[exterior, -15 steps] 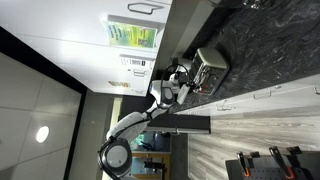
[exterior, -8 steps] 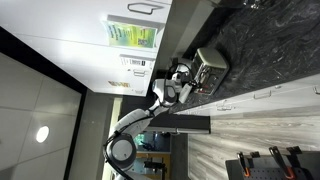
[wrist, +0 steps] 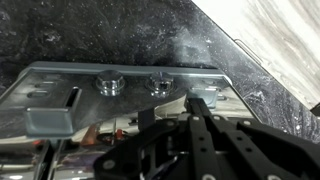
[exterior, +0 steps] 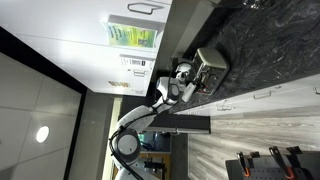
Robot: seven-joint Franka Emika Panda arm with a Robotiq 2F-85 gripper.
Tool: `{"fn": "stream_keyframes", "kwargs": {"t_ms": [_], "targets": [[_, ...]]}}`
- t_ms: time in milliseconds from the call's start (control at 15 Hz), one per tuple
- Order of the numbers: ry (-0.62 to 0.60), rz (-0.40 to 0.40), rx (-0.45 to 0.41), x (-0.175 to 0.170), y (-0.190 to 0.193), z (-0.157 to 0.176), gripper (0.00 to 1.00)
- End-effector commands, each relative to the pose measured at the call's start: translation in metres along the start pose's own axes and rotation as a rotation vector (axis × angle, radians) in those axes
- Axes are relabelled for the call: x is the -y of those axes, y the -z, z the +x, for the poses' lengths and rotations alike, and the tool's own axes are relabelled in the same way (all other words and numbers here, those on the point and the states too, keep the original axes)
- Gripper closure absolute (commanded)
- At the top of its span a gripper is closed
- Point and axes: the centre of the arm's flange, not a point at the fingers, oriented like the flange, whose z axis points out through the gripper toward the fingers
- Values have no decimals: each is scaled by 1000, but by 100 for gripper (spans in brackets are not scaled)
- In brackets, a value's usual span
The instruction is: Turn on the bread toaster
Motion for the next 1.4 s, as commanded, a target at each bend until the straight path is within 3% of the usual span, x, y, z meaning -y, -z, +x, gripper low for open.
{"fn": "stream_keyframes", "kwargs": {"t_ms": [0, 667, 1333], "targets": [[-3, 53, 30, -9, -19, 15, 100], [-14, 90, 152, -12, -50, 23, 100], [-25, 87, 220, -15, -69, 23, 100]]}}
